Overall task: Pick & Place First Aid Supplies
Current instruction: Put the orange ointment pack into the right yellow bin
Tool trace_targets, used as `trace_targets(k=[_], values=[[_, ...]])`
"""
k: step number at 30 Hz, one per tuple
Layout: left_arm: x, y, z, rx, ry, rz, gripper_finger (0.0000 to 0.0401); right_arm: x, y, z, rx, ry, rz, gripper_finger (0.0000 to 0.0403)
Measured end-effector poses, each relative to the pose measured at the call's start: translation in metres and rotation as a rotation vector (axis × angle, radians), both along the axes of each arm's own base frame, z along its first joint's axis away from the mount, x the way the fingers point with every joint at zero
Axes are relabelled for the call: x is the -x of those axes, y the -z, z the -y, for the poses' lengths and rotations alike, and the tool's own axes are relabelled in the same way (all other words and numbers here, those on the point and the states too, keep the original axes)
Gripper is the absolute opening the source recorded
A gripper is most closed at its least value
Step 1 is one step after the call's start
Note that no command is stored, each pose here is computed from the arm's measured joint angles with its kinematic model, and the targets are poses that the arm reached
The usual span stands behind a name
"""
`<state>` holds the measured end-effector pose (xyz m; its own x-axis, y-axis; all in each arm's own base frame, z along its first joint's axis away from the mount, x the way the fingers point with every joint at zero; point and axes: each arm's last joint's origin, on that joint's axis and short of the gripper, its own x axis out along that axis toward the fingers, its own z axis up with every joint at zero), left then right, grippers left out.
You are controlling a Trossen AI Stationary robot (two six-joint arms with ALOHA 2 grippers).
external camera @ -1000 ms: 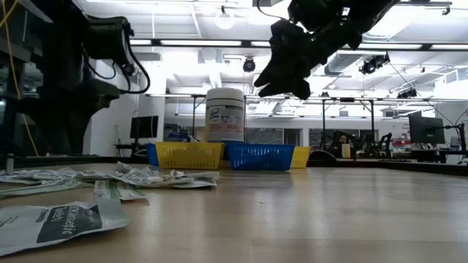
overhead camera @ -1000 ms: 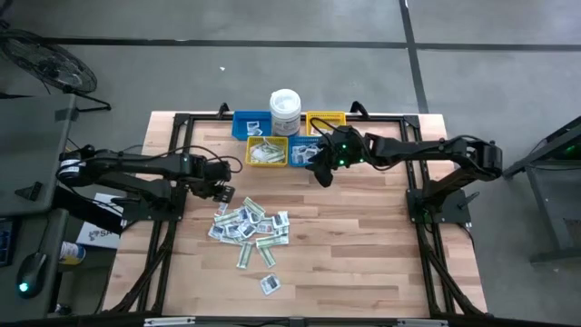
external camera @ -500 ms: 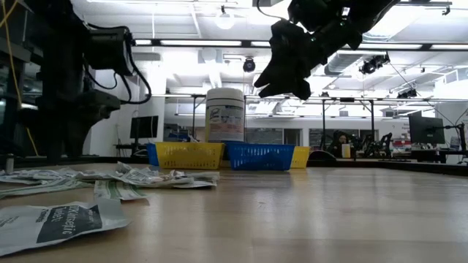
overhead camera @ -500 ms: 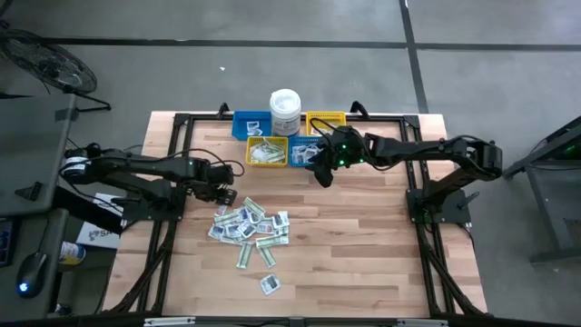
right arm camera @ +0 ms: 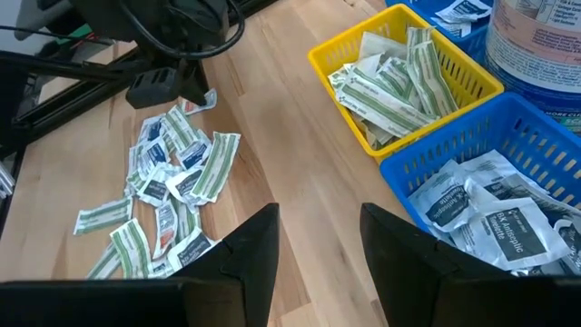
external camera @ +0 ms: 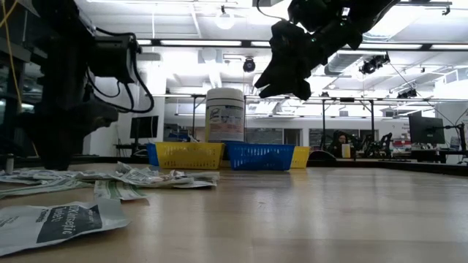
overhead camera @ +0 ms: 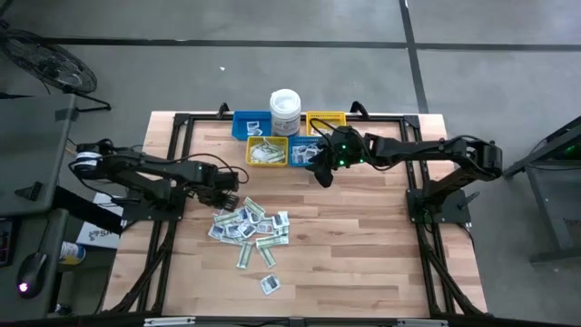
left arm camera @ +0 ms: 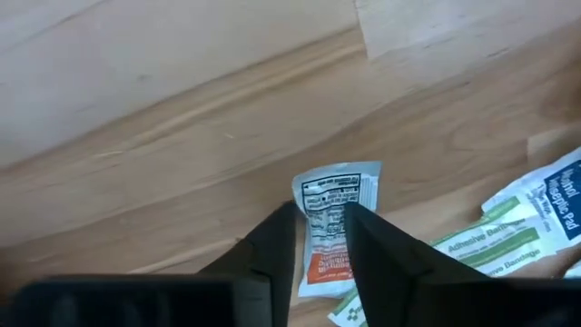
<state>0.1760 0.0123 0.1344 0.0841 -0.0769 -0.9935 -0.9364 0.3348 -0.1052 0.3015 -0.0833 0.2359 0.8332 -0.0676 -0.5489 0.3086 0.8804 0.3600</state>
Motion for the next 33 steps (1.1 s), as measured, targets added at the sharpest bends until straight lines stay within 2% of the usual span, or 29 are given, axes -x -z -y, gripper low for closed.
trace_targets(k=[8, 16, 19, 25, 29, 33], values=[[0.002, 0.001, 0.0, -0.006, 0.011, -0.017, 0.0009, 0.0, 0.001, 0.0, -0.003, 0.0, -0.009, 0.0149], [-0.001, -0.01, -0.001, -0.033, 0.042, 0.005, 0.0002, 0.002, 0.003, -0.001, -0.01, -0.002, -0.03, 0.0149], [-0.012, -0.03, -0.004, -0.115, 0.039, 0.098, 0.0001, 0.001, 0.002, -0.001, -0.01, -0.003, -0.027, 0.0149], [-0.037, -0.082, -0.012, -0.344, 0.029, 0.331, 0.0001, -0.001, 0.0, -0.003, -0.014, -0.024, 0.008, 0.0149], [-0.055, -0.119, -0.018, -0.537, 0.024, 0.484, 0.0, -0.008, -0.008, -0.012, 0.017, -0.05, 0.096, 0.0149], [-0.069, -0.15, -0.022, -0.711, 0.028, 0.644, 0.0, -0.016, -0.018, -0.023, 0.096, -0.04, 0.205, 0.0149]])
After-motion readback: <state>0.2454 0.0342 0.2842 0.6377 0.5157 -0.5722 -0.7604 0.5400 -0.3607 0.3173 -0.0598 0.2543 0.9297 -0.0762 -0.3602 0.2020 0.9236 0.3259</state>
